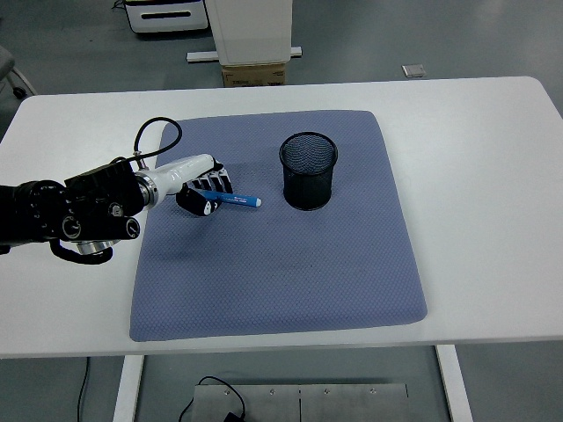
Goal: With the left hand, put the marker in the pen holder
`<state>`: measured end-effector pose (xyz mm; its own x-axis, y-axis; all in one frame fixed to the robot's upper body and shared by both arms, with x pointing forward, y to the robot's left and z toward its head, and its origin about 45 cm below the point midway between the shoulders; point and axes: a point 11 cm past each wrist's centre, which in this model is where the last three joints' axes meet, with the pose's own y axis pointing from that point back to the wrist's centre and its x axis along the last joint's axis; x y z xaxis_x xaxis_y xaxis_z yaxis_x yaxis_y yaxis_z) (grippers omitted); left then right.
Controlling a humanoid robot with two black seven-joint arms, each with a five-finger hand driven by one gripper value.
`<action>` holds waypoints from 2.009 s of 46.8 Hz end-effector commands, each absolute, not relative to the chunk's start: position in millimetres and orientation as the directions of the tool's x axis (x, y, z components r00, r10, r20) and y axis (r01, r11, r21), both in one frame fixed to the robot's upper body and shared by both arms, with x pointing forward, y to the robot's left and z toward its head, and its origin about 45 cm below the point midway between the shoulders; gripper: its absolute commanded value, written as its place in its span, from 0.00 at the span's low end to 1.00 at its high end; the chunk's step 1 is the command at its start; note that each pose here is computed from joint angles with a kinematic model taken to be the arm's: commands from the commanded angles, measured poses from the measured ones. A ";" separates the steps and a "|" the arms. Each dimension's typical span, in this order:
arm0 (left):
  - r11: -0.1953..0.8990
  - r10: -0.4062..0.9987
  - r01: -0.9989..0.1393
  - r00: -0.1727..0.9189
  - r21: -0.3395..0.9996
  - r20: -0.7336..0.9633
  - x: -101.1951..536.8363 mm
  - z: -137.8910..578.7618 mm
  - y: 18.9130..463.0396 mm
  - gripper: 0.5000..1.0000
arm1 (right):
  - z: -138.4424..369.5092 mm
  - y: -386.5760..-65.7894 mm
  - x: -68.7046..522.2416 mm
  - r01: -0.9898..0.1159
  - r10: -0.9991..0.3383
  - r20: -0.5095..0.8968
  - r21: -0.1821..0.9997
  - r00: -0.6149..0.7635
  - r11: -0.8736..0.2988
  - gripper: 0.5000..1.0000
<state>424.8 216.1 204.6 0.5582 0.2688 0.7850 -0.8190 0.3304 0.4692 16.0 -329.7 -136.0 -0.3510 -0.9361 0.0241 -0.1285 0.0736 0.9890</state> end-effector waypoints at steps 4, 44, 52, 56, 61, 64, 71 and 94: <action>0.331 0.269 -0.819 0.559 0.470 0.785 424.8 204.6 216.0 0.00 | -136.0 -329.7 16.0 -0.129 -0.936 0.024 0.989 -0.351 0.074 1.00; 0.359 0.252 -0.825 0.536 0.437 0.806 441.0 239.5 210.5 0.00 | -136.0 -329.7 16.0 -0.129 -0.936 0.024 0.989 -0.351 0.074 1.00; 0.363 0.247 -0.821 0.540 0.440 0.804 442.8 244.5 210.6 0.00 | -136.0 -329.7 16.0 -0.129 -0.936 0.024 0.989 -0.351 0.074 1.00; 0.361 0.249 -0.825 0.535 0.435 0.808 444.1 247.1 212.2 0.00 | -136.0 -329.7 16.0 -0.129 -0.936 0.024 0.989 -0.351 0.074 1.00; 0.362 0.248 -0.829 0.527 0.427 0.813 446.4 252.7 212.0 0.00 | -136.0 -329.7 16.0 -0.129 -0.936 0.024 0.989 -0.351 0.074 1.00; 0.364 0.247 -0.833 0.518 0.417 0.819 449.0 259.1 211.0 0.00 | -136.0 -329.7 16.0 -0.129 -0.936 0.024 0.989 -0.351 0.074 1.00; 0.372 0.219 -0.830 0.513 0.415 0.830 454.7 276.7 209.6 0.00 | -136.0 -329.7 16.0 -0.129 -0.936 0.024 0.989 -0.351 0.074 1.00; 0.387 0.092 -0.847 0.430 0.365 0.898 472.9 350.3 212.6 0.00 | -136.0 -329.7 16.0 -0.129 -0.936 0.024 0.989 -0.351 0.074 1.00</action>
<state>471.2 214.7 340.6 0.4463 0.1048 0.8887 -0.8438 0.3799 0.3790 16.0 -329.7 -136.0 -0.3510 -0.9361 0.0242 -0.1285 0.0738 0.9890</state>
